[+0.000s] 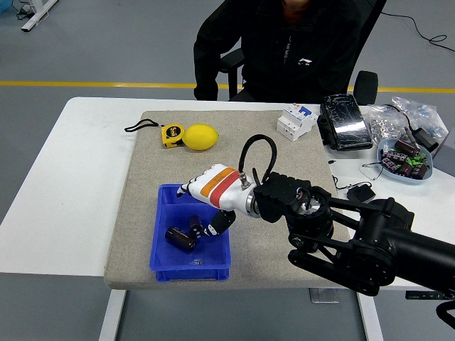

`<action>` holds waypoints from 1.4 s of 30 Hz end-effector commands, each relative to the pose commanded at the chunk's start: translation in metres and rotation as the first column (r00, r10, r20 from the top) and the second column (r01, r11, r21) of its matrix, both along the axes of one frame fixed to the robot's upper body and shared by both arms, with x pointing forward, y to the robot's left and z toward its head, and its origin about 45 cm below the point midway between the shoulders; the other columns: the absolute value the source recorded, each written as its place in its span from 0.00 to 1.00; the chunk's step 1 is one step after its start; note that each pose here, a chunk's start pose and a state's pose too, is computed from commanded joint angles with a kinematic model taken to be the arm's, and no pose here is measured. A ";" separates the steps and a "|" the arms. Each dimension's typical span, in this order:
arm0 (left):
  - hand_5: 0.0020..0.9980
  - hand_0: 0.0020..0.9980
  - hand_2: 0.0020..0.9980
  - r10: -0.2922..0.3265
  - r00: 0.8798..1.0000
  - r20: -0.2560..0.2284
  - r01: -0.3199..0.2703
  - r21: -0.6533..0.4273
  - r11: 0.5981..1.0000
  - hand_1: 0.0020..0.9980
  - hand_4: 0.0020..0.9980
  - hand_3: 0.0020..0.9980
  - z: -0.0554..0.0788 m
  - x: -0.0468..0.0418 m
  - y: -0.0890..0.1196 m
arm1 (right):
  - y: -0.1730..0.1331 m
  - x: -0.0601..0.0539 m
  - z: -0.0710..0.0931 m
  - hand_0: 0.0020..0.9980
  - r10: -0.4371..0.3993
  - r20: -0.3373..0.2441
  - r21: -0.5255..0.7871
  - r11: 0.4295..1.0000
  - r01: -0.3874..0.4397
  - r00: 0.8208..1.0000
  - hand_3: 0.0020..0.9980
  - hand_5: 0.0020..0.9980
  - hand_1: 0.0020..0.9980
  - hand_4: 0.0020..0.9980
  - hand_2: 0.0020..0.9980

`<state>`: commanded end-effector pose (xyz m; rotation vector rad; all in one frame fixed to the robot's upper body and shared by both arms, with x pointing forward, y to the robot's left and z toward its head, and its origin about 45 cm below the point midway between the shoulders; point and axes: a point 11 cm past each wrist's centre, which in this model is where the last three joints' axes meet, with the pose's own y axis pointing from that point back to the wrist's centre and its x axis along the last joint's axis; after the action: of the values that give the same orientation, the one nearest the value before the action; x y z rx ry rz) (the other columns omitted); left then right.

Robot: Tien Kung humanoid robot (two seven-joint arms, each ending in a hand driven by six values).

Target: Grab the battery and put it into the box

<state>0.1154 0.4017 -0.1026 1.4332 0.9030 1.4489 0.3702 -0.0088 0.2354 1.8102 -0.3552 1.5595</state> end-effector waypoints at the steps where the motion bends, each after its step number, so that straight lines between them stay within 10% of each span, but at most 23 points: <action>1: 0.54 0.72 0.67 0.000 1.000 0.001 0.000 -0.001 1.000 0.69 0.63 0.58 0.000 0.0003 0.000 | -0.001 0.001 0.000 0.57 -0.002 0.000 -0.003 1.000 0.002 1.000 1.00 0.42 0.69 1.00 0.93; 13: 0.54 0.72 0.67 0.007 1.000 -0.002 -0.007 -0.001 1.000 0.69 0.63 0.58 -0.001 -0.0022 0.000 | -0.026 0.015 0.030 0.57 -0.069 0.004 0.188 0.980 0.067 0.998 0.92 0.43 0.68 1.00 0.88; 14: 0.54 0.72 0.67 0.007 1.000 -0.003 -0.007 0.000 1.000 0.69 0.63 0.58 -0.001 -0.0025 0.000 | -0.029 0.018 0.034 0.50 -0.080 0.001 0.214 0.974 0.077 0.997 0.61 0.42 0.62 0.92 0.71; 19: 0.54 0.72 0.67 0.001 1.000 -0.011 -0.001 0.002 1.000 0.69 0.63 0.58 -0.001 -0.0048 0.001 | -0.048 0.031 0.040 0.50 -0.130 -0.071 0.284 0.948 0.145 0.989 0.61 0.42 0.62 0.92 0.71; 20: 0.54 0.72 0.67 0.001 1.000 -0.012 -0.001 0.002 1.000 0.69 0.63 0.58 -0.001 -0.0052 0.001 | -0.051 0.033 0.039 0.59 -0.137 -0.091 0.288 0.944 0.158 0.986 0.54 0.41 0.65 0.73 0.68; 26: 0.54 0.72 0.67 -0.003 1.000 -0.014 0.003 0.000 1.000 0.69 0.63 0.58 -0.001 -0.0059 0.001 | -0.072 0.050 0.020 0.70 -0.198 -0.253 0.262 0.928 0.264 0.947 0.56 0.43 0.71 0.67 0.74; 42: 0.54 0.72 0.67 -0.003 1.000 -0.007 0.003 -0.004 1.000 0.69 0.63 0.58 -0.001 -0.0026 -0.001 | -0.103 0.067 -0.017 0.73 -0.356 -0.454 0.220 0.844 0.490 0.817 0.58 0.47 0.72 0.69 0.75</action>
<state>0.1128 0.4006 -0.1035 1.4366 0.9074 1.4400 0.4376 -0.1121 0.2185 2.0607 -0.8043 0.8220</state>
